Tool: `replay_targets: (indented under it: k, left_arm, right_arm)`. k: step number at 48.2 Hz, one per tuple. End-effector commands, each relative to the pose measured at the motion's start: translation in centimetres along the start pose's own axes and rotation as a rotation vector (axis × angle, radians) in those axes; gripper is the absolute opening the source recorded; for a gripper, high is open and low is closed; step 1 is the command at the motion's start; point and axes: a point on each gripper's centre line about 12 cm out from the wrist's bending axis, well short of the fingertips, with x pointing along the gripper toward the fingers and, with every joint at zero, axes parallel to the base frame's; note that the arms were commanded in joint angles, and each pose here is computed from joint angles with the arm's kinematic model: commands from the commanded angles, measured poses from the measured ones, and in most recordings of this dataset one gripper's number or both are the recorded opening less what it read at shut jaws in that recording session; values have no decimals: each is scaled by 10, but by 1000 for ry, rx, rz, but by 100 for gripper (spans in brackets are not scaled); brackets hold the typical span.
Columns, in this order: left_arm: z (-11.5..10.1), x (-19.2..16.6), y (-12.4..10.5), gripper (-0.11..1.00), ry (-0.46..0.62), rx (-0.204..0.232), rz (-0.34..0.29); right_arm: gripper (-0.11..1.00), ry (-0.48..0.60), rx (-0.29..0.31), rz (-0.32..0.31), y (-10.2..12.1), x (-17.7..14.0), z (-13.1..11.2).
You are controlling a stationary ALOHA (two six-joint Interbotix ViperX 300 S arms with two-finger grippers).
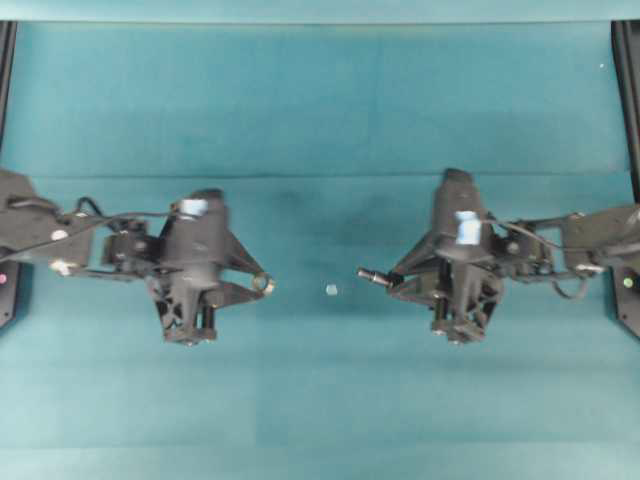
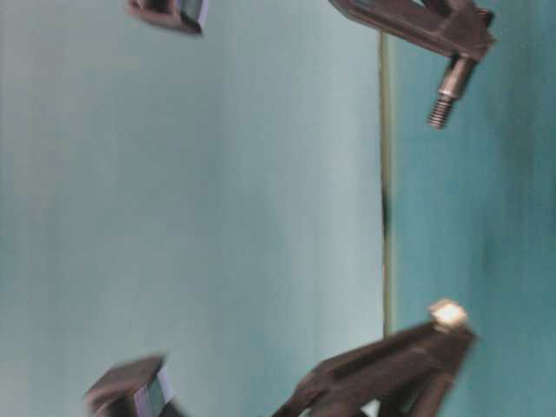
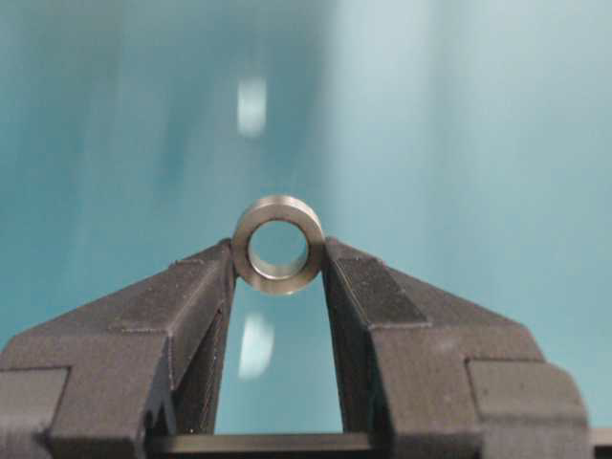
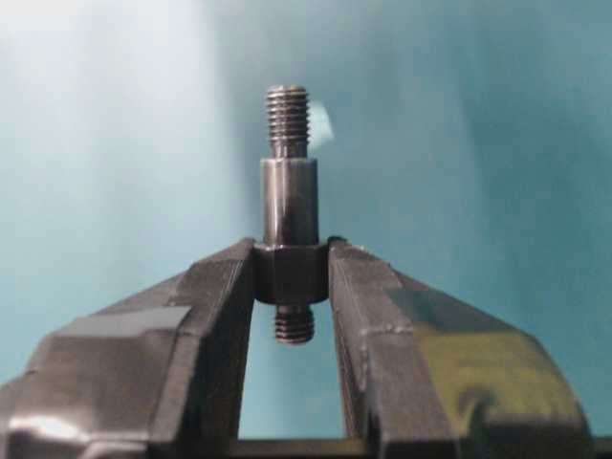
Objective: Insert the washer onto the shaft with both hands.
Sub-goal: 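Lift both objects and rotate grippers to face each other, then bring left gripper's washer toward the shaft tip held by right gripper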
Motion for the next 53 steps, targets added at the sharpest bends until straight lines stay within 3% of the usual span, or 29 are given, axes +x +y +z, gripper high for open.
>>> replay_targets:
  k: [1, 21, 53]
  left_arm:
    - [12, -7, 1, 35, -98, -21, -4]
    - [15, -3, 0, 35, -186, -38, -17]
    - [16, 4, -2, 35, -203, -35, -25]
  right_arm:
    - [0, -39, 2, 15, 3, -3, 5]
    - [0, -91, -14, 43, 8, 21, 2]
    - [0, -125, -37, 64, 11, 27, 1]
